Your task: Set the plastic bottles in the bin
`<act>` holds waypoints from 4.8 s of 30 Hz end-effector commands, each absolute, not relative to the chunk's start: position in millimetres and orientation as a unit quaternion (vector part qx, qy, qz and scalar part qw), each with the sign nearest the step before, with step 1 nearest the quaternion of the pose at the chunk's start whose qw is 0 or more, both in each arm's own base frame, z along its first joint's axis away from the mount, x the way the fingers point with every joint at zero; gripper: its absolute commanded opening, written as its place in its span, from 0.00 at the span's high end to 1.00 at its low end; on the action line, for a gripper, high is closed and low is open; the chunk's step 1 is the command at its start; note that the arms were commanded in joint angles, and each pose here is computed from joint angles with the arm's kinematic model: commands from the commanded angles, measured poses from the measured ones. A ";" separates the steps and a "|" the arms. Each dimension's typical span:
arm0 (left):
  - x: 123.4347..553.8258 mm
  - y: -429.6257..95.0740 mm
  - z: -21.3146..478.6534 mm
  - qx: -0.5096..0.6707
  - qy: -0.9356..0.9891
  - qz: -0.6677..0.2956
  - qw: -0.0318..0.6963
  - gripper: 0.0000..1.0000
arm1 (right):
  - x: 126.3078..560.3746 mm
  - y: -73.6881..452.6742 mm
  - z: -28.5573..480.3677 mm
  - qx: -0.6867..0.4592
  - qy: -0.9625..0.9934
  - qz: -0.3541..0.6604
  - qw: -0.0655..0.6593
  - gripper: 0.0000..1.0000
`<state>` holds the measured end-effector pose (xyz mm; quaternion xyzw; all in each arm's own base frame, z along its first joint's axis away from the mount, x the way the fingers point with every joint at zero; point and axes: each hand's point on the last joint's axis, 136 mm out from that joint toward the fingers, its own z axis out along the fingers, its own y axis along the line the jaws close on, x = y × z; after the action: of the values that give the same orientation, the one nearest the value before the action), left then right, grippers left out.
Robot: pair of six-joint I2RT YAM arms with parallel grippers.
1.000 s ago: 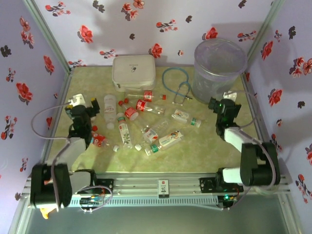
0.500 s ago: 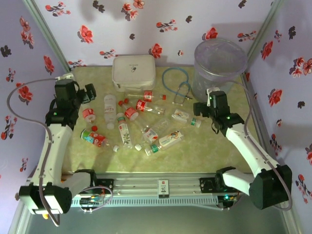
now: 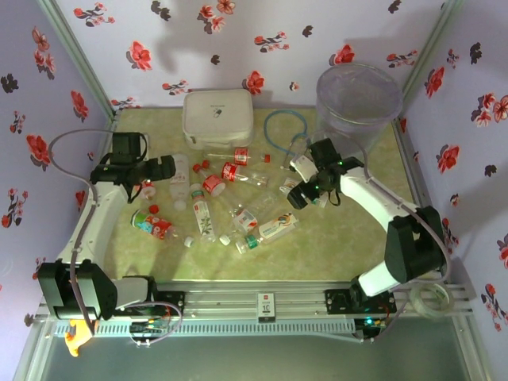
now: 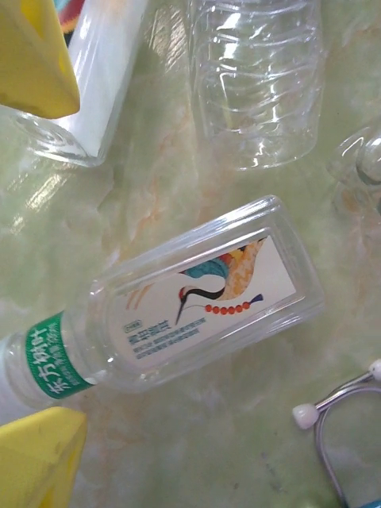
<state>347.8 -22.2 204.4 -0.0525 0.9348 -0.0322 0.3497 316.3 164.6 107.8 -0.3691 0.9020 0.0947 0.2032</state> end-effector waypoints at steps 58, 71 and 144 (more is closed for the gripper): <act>336.6 -22.2 189.7 -0.044 0.939 -0.009 0.340 0.00 | 346.3 185.2 158.5 -0.413 0.875 0.080 0.241 0.53; 336.5 -17.0 179.7 -0.035 0.945 0.012 0.326 0.00 | 378.6 150.9 362.0 -0.208 0.818 0.043 0.535 0.63; 334.1 -11.7 177.0 -0.038 0.946 0.027 0.322 0.00 | 575.9 -7.9 183.9 0.014 0.925 -0.004 0.380 0.41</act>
<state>337.4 -13.7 182.4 -0.0485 0.9428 0.0136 0.3296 576.9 -6.8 195.3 0.0206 0.9193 -0.0053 0.3929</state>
